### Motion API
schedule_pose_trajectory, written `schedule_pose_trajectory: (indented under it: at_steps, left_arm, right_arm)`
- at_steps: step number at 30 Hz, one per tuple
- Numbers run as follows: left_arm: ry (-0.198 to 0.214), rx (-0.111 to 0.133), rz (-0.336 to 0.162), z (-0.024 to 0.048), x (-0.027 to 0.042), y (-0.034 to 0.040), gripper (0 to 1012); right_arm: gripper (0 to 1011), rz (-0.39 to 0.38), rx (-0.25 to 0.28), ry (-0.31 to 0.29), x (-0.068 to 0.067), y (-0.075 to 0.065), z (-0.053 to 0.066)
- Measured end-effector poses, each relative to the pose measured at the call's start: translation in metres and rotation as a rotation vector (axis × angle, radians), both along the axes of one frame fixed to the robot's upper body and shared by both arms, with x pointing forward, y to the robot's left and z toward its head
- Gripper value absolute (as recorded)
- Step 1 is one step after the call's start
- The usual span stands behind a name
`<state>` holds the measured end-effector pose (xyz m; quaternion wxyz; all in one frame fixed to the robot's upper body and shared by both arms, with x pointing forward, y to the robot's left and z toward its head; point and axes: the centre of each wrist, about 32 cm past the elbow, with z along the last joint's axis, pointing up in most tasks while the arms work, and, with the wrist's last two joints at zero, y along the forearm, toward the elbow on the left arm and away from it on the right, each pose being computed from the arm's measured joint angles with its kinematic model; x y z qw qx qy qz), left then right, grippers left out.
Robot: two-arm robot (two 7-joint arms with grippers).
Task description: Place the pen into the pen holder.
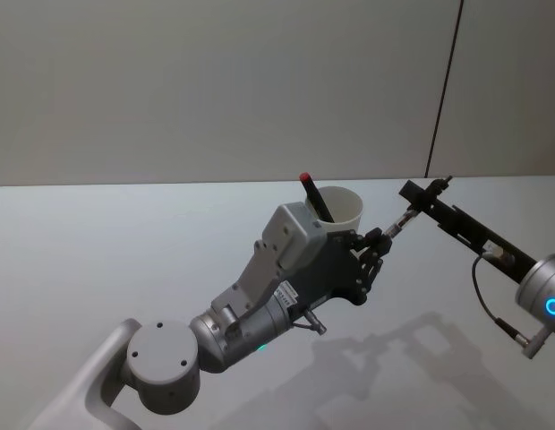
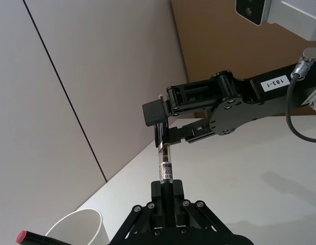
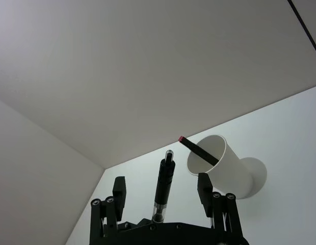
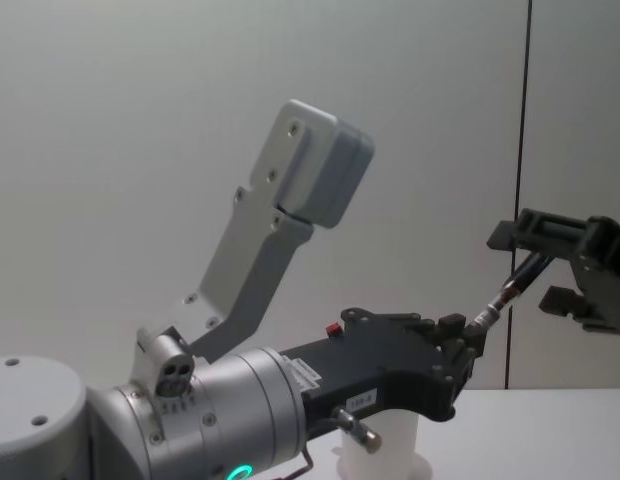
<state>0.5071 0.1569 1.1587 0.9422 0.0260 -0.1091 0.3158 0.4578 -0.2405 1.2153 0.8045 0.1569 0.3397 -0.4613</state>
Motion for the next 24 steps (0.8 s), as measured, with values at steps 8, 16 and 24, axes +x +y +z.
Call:
schedule_pose_trajectory:
  at_steps: [8, 16, 24]
  left_arm:
    - [0.0, 0.0, 0.0, 0.0, 0.0, 0.0, 131]
    - [0.0, 0.0, 0.0, 0.0, 0.0, 0.0, 131]
    - [0.0, 0.0, 0.0, 0.0, 0.0, 0.0, 131]
  right_arm:
    - [692, -0.003, 0.012, 0.002, 0.0009, -0.0002, -0.0005]
    - [446, -0.007, 0.022, 0.001, 0.0017, -0.0002, -0.0014]
    - [187, -0.012, 0.032, -0.001, 0.0026, 0.0, -0.0027]
